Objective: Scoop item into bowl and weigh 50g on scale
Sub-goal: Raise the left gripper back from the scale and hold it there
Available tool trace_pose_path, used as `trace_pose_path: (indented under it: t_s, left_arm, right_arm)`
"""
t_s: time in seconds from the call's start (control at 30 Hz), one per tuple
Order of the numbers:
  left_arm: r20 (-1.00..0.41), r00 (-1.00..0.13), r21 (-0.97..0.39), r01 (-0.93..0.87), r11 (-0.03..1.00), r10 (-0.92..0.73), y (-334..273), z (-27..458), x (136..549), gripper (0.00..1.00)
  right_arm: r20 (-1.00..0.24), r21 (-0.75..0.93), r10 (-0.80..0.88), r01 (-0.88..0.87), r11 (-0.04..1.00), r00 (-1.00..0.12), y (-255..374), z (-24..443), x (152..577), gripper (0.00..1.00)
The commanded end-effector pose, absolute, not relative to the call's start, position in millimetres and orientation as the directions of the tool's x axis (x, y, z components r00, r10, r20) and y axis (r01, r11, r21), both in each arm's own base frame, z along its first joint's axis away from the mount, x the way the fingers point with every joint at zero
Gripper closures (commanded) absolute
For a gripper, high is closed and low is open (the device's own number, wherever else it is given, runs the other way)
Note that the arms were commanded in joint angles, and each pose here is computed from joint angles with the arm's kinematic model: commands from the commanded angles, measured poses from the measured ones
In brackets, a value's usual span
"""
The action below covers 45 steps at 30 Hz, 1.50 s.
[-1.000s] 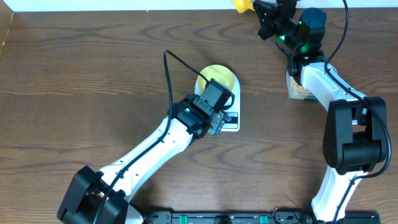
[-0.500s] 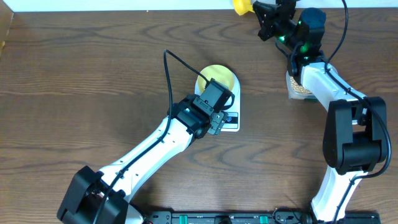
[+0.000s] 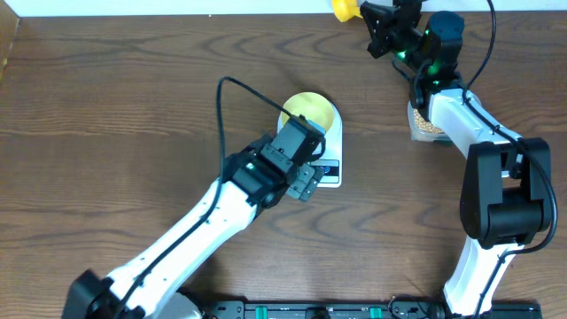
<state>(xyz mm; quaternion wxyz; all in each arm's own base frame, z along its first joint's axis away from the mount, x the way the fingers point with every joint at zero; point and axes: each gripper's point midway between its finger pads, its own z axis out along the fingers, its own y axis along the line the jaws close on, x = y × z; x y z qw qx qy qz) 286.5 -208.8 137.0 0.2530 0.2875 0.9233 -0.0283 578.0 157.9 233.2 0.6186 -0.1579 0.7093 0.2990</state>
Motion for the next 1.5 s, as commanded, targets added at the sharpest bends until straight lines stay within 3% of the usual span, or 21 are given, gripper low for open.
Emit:
trace_pose_path:
  t_s: [0.0, 0.23, 0.53, 0.87, 0.93, 1.07, 1.23, 1.47]
  left_arm:
    - [-0.523, -0.653, 0.098, 0.591, 0.800, 0.547, -200.9, 163.8, 279.5, 0.11]
    - [-0.611, -0.546, 0.047, 0.698, 0.715, 0.573, -184.6, 201.4, 271.0, 0.11]
    - [-0.583, -0.587, 0.060, 0.658, 0.751, 0.562, -151.4, 192.6, 289.6, 0.10]
    - [-0.549, -0.589, 0.010, 0.705, 0.710, 0.593, -160.7, 170.8, 295.7, 0.10]
    - [-0.568, -0.546, 0.001, 0.748, 0.664, 0.616, -170.0, 169.2, 298.0, 0.10]
    - [-0.581, -0.546, 0.006, 0.739, 0.674, 0.604, -165.8, 170.6, 304.9, 0.10]
    - [-0.657, -0.503, -0.091, 0.792, 0.603, 0.562, -167.3, 184.1, 301.8, 0.10]
    - [-0.679, -0.551, -0.136, 0.744, 0.654, 0.486, -144.6, 188.7, 313.6, 0.10]
  right_arm:
    - [-0.977, 0.208, 0.136, -0.600, 0.772, -0.164, 155.9, 238.6, 580.1, 0.99]
    - [-0.977, 0.208, 0.135, -0.600, 0.772, -0.164, 155.9, 238.5, 580.1, 0.99]
    - [-0.978, 0.204, 0.132, -0.600, 0.773, -0.162, 155.8, 238.5, 580.2, 0.99]
    - [-0.979, 0.200, 0.130, -0.600, 0.774, -0.160, 155.7, 238.4, 580.2, 0.99]
    - [-0.979, 0.200, 0.130, -0.596, 0.778, -0.158, 154.9, 238.6, 580.9, 0.99]
    - [-0.979, 0.200, 0.130, -0.596, 0.778, -0.159, 154.9, 238.3, 580.8, 0.99]
    - [-0.979, 0.200, 0.130, -0.596, 0.778, -0.159, 154.9, 238.4, 580.8, 0.99]
    - [-0.979, 0.200, 0.130, -0.596, 0.778, -0.158, 154.9, 238.6, 580.9, 0.99]
